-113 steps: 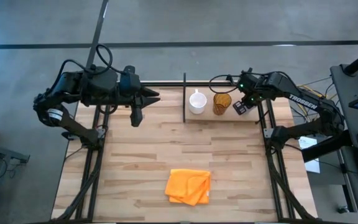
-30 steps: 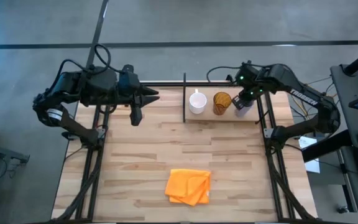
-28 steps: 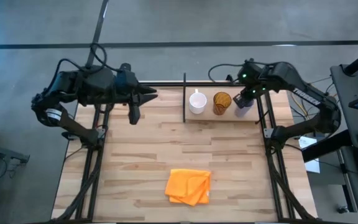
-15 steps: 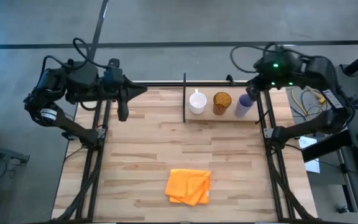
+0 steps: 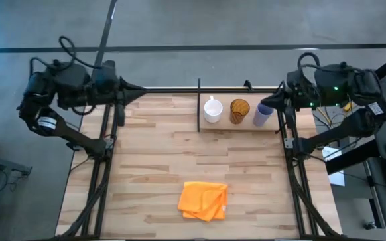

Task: Stack small to large cups/mugs on shelf
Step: Return to Home Position

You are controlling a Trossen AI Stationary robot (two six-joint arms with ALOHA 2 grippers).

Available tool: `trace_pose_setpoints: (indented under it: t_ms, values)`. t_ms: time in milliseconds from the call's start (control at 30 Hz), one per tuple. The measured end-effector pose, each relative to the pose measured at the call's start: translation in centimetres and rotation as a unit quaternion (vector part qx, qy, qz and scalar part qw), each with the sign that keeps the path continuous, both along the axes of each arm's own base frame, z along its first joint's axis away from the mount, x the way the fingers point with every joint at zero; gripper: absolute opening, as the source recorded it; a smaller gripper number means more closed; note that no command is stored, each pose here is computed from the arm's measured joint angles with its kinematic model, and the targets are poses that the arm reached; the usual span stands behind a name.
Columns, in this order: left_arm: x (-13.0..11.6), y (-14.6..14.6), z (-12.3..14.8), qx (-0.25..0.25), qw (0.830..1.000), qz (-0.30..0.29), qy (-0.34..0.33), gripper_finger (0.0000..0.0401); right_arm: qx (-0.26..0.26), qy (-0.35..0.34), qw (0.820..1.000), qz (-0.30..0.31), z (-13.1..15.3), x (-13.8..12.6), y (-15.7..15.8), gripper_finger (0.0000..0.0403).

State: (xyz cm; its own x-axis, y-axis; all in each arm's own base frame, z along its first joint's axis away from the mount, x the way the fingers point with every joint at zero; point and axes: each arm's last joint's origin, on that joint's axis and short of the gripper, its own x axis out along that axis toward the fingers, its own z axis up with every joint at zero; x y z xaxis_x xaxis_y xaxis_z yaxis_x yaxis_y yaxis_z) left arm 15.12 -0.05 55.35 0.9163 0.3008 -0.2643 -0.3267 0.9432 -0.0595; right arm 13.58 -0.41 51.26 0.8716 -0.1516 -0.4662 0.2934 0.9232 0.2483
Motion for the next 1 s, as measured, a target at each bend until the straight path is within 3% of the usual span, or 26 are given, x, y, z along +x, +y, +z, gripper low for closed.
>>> trace_pose_setpoints:
  t_ms: [133,267,500,733,900,1000]
  values:
    - [-1.7,0.0,0.4,-0.005,1.000,-0.003,-0.019,0.0001,-0.030,-0.048,0.997,0.051,0.3,1.2,1.5,0.0008]
    - [-3.1,-0.2,0.6,-0.007,0.999,-0.020,-0.030,0.0001,-0.069,-0.061,0.995,0.047,0.1,1.8,2.3,0.0008]
    - [-5.4,-0.1,0.8,-0.009,0.999,-0.024,-0.043,0.0001,-0.077,-0.078,0.993,0.046,0.1,1.6,2.5,0.0008]
    - [-6.0,0.0,0.3,-0.005,0.999,-0.030,-0.038,0.0001,-0.115,-0.126,0.983,0.059,0.9,1.7,2.6,0.0008]
    - [-6.1,-0.4,-0.6,-0.011,0.994,-0.105,-0.039,0.0001,-0.132,-0.151,0.978,0.062,0.9,1.9,2.6,0.0008]
    - [-6.1,-0.5,-0.8,0.027,0.989,-0.127,-0.065,0.0000,-0.129,-0.150,0.978,0.061,0.6,1.9,2.6,0.0008]
